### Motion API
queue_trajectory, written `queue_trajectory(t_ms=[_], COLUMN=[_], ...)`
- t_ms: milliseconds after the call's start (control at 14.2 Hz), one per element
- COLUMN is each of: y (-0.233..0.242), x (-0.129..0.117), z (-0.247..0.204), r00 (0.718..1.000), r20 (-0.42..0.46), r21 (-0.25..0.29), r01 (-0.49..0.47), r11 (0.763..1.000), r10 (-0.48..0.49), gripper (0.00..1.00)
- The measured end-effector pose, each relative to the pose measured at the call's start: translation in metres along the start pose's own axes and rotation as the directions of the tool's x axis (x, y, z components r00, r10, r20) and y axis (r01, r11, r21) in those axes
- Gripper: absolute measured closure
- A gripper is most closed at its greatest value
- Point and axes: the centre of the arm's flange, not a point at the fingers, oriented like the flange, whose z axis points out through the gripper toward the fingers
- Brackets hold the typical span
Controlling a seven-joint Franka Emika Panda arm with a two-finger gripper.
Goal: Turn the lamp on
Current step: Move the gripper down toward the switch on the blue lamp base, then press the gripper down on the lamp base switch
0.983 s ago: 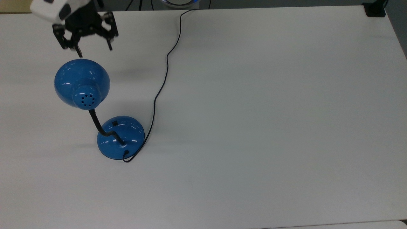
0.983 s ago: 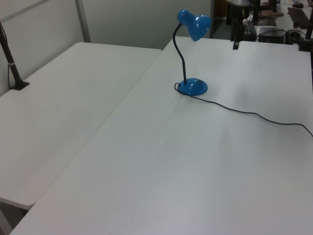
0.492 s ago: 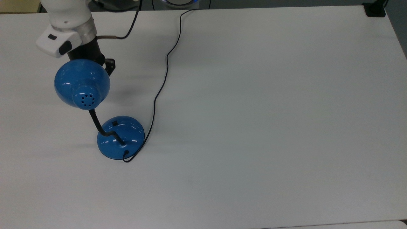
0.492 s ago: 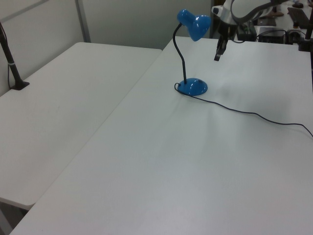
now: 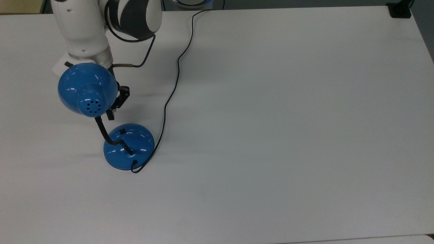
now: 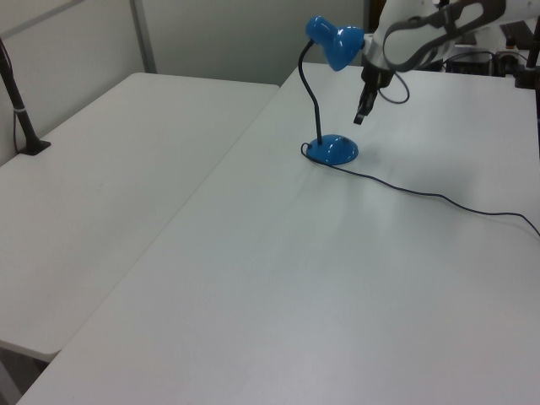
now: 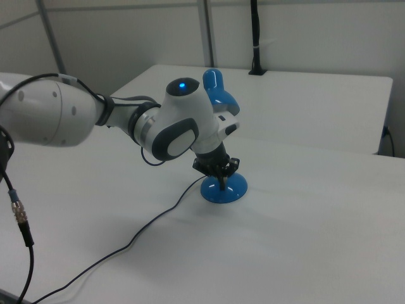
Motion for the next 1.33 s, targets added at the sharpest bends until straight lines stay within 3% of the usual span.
queue_trajectory(t_ms=[1334], y=[-0.019], x=[0.009], z=[0.039], r00=[0.999], r20=[-0.044], r21=[-0.025], r01=[0.006], r11=[1.000], r10=[-0.007], gripper=[0.99])
